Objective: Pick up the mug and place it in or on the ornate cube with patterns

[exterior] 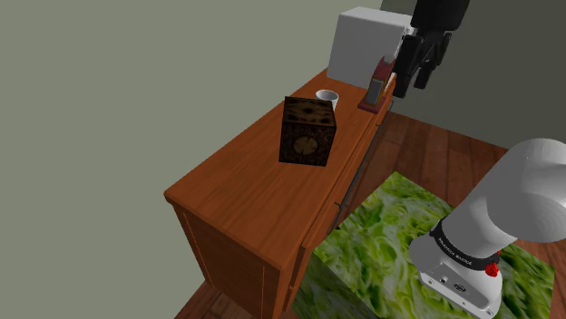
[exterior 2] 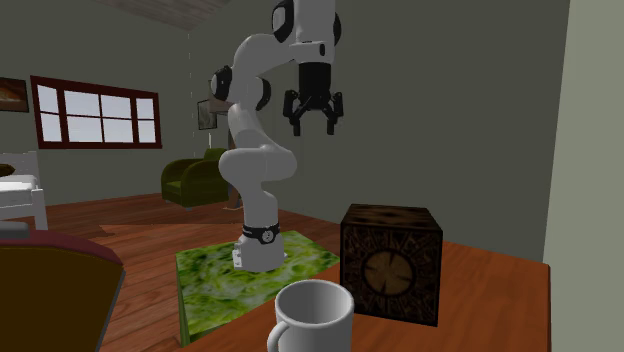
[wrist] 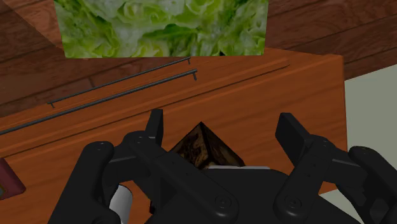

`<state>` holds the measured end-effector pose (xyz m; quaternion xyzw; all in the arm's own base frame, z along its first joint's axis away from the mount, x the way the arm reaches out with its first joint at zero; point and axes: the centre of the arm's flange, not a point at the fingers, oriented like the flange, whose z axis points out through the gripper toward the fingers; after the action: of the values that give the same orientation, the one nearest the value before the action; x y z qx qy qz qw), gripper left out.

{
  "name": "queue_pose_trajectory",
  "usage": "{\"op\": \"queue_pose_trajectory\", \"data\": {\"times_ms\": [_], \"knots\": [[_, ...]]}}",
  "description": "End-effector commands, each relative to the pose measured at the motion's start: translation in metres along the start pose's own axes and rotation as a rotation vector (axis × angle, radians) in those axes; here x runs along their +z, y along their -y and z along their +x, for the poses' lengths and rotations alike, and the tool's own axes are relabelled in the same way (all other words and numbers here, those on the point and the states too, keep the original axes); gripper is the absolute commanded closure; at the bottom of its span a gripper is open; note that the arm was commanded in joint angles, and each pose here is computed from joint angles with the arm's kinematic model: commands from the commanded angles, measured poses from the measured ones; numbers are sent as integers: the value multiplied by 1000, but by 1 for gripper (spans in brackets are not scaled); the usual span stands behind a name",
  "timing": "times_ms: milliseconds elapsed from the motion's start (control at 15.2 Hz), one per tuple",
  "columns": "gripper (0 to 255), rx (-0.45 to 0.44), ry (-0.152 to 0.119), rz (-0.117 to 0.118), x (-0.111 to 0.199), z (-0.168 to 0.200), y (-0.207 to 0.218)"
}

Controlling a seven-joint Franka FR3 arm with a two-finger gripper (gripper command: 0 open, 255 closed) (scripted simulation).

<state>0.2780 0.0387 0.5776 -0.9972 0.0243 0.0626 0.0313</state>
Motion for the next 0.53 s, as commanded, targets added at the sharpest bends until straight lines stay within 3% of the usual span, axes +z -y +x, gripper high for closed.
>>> {"op": "queue_pose_trajectory", "data": {"times_ms": [0,462], "knots": [[0,0,0,0,0,0,0],[0,-26,-17,-31,36,75,-31]]}}
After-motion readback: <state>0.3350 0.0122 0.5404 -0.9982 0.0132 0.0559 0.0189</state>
